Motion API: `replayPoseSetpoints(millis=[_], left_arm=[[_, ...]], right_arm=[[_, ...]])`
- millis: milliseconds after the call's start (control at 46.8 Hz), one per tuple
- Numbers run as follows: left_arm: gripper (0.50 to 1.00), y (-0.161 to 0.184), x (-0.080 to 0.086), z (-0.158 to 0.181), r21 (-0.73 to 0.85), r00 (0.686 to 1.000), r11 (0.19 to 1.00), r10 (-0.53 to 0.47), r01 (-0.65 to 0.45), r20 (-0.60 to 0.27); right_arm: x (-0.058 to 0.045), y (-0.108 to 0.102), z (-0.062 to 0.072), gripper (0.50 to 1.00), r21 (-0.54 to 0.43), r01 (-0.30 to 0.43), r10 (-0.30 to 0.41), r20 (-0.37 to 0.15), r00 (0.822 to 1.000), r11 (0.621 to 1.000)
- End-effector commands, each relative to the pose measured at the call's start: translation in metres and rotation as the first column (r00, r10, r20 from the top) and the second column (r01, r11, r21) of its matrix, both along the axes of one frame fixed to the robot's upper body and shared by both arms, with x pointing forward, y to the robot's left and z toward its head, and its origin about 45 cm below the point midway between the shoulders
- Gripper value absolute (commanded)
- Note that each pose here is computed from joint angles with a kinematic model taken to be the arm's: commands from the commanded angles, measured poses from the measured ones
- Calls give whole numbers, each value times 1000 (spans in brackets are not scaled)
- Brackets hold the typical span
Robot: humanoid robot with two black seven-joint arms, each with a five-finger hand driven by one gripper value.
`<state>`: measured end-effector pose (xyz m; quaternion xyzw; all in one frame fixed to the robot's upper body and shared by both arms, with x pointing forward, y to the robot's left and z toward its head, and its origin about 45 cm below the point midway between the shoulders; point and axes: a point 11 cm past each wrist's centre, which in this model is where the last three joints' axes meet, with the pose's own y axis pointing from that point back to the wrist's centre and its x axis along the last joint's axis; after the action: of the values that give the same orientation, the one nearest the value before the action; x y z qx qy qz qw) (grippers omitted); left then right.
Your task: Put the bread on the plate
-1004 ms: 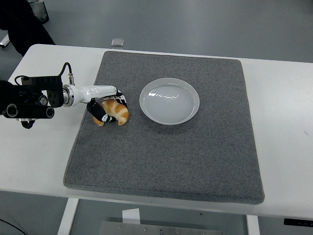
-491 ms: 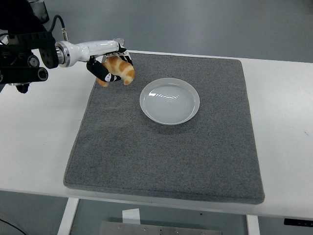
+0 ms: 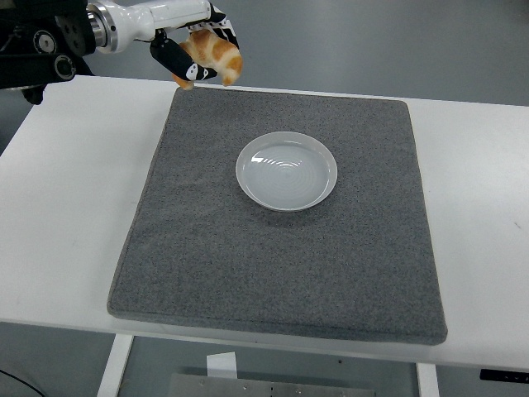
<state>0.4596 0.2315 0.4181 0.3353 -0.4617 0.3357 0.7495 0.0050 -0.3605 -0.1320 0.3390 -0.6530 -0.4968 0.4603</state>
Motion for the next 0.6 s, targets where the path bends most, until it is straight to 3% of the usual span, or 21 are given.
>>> replayPoseSetpoints(millis=[0, 299, 577], left_arm=[[500, -6, 2, 13, -11, 1000, 1000, -9, 9, 28], [500, -27, 8, 35, -27, 995, 998, -46, 48, 87], [500, -74, 17, 20, -47, 989, 992, -115, 119, 93]], right_arm=[[0, 0, 0, 952, 0, 0, 0, 0, 1000, 1000], [0, 0, 0, 954, 0, 0, 0, 0, 1000, 1000], [0, 0, 0, 952, 0, 0, 0, 0, 1000, 1000]])
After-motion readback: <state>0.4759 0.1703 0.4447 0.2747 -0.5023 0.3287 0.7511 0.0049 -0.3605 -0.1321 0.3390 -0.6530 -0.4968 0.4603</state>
